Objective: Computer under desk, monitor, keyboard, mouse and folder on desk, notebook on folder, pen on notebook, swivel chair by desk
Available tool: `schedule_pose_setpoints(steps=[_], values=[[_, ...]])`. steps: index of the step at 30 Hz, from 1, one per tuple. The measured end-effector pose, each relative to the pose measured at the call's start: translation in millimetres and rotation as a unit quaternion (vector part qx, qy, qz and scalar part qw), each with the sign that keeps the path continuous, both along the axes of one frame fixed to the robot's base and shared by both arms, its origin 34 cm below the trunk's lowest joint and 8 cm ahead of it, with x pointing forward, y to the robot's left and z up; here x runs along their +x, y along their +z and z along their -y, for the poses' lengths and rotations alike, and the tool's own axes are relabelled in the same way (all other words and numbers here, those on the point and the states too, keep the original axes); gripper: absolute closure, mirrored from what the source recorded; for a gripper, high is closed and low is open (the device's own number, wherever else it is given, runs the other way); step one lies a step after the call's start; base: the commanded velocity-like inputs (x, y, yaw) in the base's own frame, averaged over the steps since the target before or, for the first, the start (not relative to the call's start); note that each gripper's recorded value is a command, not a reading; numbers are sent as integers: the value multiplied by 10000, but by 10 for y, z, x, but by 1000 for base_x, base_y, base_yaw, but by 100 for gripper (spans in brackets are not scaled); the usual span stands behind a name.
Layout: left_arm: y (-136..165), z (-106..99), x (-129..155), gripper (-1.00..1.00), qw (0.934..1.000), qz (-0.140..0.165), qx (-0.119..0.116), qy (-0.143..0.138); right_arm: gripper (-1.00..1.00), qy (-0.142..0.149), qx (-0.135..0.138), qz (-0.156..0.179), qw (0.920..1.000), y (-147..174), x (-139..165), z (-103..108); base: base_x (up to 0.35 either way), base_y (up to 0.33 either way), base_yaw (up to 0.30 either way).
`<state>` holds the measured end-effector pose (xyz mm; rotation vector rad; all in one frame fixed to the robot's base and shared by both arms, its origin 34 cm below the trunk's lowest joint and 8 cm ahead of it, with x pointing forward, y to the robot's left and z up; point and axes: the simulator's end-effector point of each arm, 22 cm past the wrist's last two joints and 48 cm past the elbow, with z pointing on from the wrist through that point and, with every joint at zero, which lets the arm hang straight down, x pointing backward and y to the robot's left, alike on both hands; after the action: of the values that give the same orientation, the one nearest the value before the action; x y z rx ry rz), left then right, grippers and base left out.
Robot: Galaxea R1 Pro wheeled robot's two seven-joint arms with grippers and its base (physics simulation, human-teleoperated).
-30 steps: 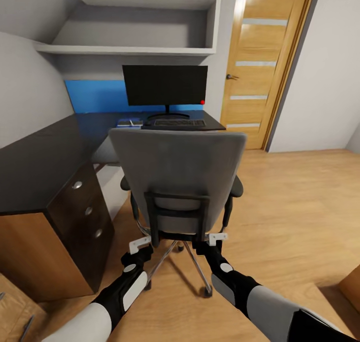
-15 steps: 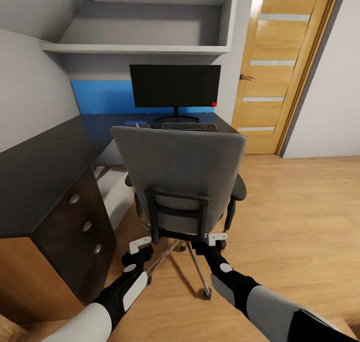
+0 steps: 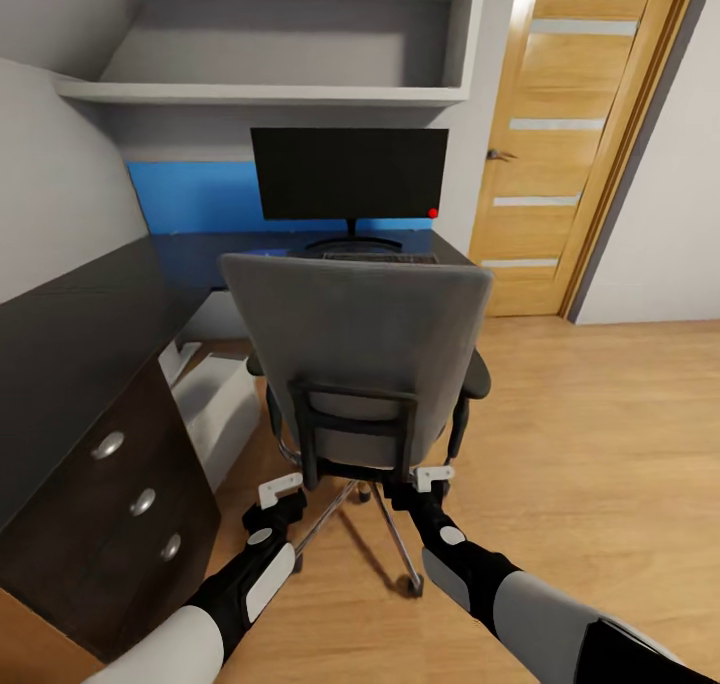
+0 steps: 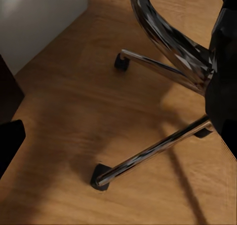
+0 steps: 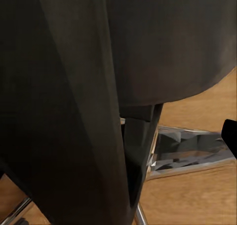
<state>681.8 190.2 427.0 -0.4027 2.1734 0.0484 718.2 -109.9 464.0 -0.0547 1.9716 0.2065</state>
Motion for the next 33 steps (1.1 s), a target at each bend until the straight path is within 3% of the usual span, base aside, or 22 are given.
schedule_pose_setpoints(steps=[21, 33], values=[[-2, 2, -3, -100, 10000, -6, -3, 9, -100, 24, -28, 7, 10000, 1, 1, 2, 325, 0, 0], [-2, -12, -4, -100, 10000, -7, 3, 31, -100, 10, -20, 15, 10000, 8, 9, 9, 114, 0, 0]])
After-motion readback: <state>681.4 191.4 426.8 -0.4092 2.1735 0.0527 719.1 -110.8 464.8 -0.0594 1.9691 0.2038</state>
